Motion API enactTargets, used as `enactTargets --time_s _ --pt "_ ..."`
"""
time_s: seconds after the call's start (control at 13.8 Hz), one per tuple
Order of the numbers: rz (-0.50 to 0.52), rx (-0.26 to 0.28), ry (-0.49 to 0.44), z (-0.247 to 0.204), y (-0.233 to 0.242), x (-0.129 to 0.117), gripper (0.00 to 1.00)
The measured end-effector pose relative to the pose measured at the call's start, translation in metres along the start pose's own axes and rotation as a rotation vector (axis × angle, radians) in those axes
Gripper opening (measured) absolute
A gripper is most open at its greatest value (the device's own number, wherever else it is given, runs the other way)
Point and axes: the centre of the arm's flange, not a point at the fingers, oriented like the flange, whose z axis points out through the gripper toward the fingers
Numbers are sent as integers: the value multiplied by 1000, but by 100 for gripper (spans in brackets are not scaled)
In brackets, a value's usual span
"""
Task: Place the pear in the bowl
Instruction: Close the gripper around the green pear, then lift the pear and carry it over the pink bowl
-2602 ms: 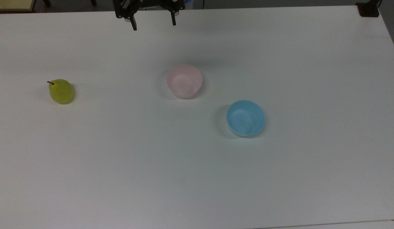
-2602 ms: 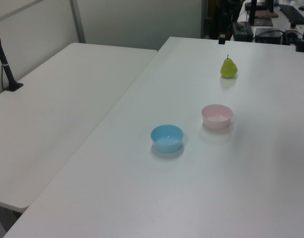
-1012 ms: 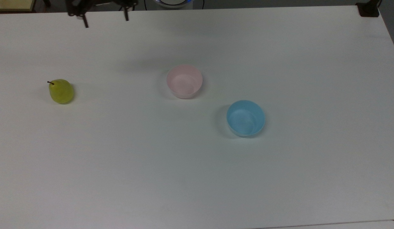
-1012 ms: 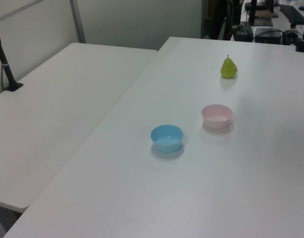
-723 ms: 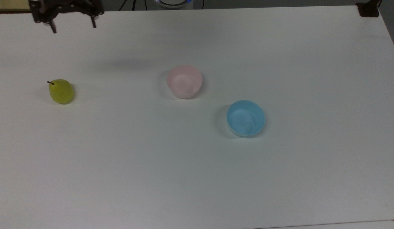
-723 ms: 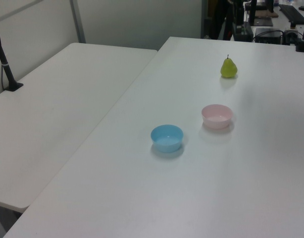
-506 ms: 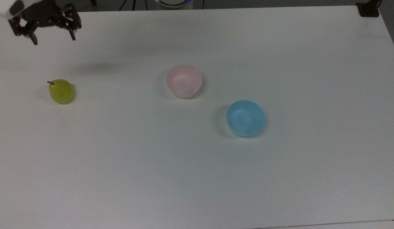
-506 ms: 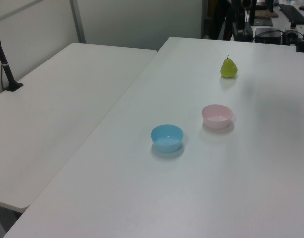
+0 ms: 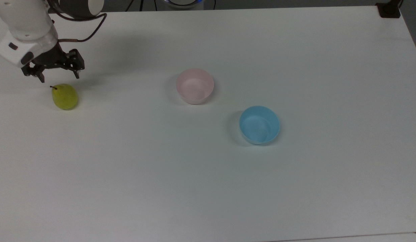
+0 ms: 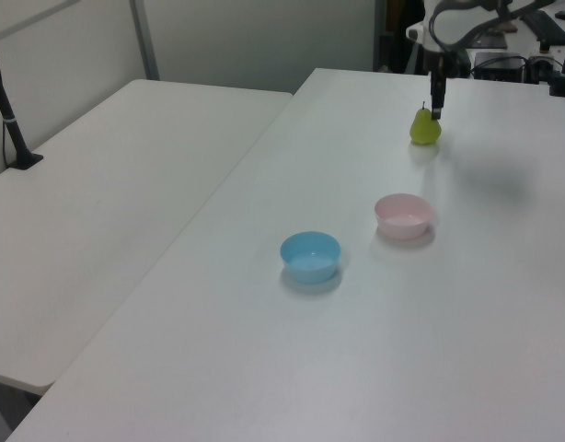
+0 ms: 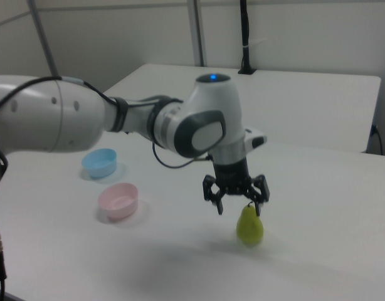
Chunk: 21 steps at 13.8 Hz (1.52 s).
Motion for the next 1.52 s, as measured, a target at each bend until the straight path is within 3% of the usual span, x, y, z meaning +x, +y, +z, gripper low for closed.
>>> enactTargets --time_s 0.36,0.58,0.65,0.87,1.16,1.52 --pt "-5 -10 23 56 2 10 100" --pt "-4 -14 28 59 3 10 85" --pt "-1 -15 30 58 5 9 70" --pt "4 -14 26 53 7 7 70" --pt "9 -4 20 -37 -6 13 70" --pt "55 37 8 -166 -81 31 69"
